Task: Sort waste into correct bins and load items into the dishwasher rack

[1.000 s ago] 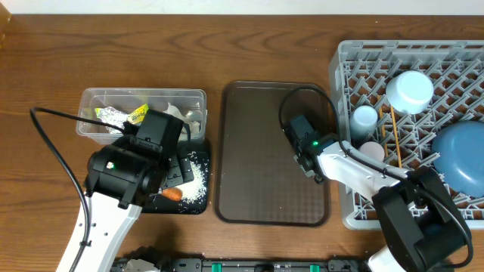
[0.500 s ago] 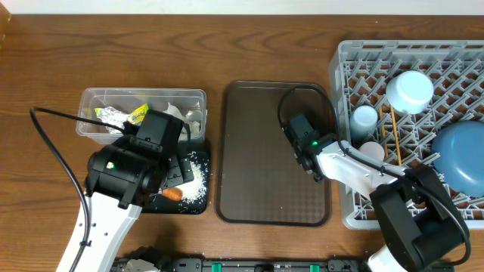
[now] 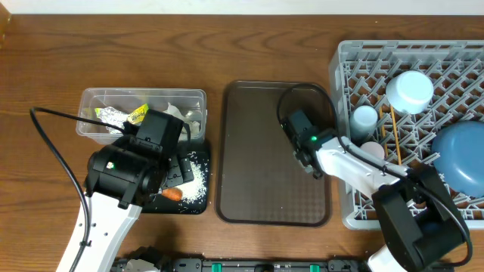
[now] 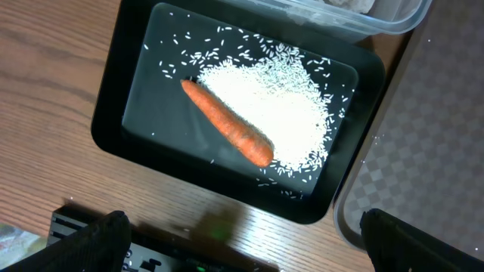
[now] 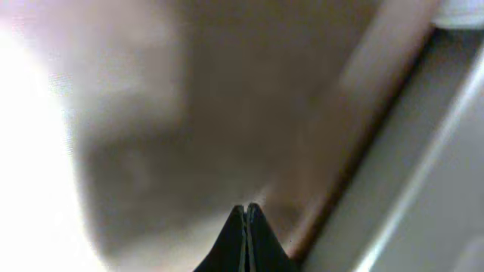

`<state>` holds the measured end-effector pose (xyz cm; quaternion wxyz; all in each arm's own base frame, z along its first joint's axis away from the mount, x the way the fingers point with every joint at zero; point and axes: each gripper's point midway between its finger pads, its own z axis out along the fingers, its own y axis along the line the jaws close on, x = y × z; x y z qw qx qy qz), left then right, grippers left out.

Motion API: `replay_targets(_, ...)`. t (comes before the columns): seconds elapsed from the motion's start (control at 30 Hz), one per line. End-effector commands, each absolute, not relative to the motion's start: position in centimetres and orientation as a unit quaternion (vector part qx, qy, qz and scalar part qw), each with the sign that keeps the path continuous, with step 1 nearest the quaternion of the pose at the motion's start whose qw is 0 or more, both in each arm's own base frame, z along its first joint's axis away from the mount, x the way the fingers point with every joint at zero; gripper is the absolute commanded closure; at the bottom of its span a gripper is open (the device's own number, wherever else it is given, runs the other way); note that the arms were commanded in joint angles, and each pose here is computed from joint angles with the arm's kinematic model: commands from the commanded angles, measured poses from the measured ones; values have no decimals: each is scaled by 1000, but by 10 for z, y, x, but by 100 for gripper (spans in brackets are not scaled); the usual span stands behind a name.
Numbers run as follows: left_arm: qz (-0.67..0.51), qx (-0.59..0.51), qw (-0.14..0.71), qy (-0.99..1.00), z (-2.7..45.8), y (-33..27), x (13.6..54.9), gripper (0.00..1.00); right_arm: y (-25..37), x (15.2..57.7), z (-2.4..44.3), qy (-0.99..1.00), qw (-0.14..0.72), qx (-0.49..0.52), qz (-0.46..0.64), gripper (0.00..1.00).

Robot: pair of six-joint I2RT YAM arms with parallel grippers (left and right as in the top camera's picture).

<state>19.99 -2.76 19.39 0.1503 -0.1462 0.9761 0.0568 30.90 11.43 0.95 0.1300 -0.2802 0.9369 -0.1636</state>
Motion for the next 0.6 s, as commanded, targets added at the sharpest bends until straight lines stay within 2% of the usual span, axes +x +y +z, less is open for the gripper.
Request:
replay_targets(0.0,61,-147,149,976,193,-25,199,0,175,300,40,949,141,-280,-21,99)
replay_targets(0.07,61,-147,149,976,193,-25,199,0,203,279,57,950,118,-281,63,98)
replay_targets(0.17,61,-147,149,976,193,-25,199,0,242,246,80,930,88,-307,180,89)
replay_targets(0.23,61,-147,149,976,193,-25,199,0,256,229,85,919,73,-326,210,80)
replay_targets(0.3,61,-147,149,976,193,-25,199,0,265,216,84,909,67,-355,209,74)
replay_targets(0.43,61,-147,149,976,193,-25,199,0,279,192,78,889,67,-416,178,73)
replay_targets(0.57,61,-147,149,976,193,-25,199,0,286,169,74,875,60,-455,152,56)
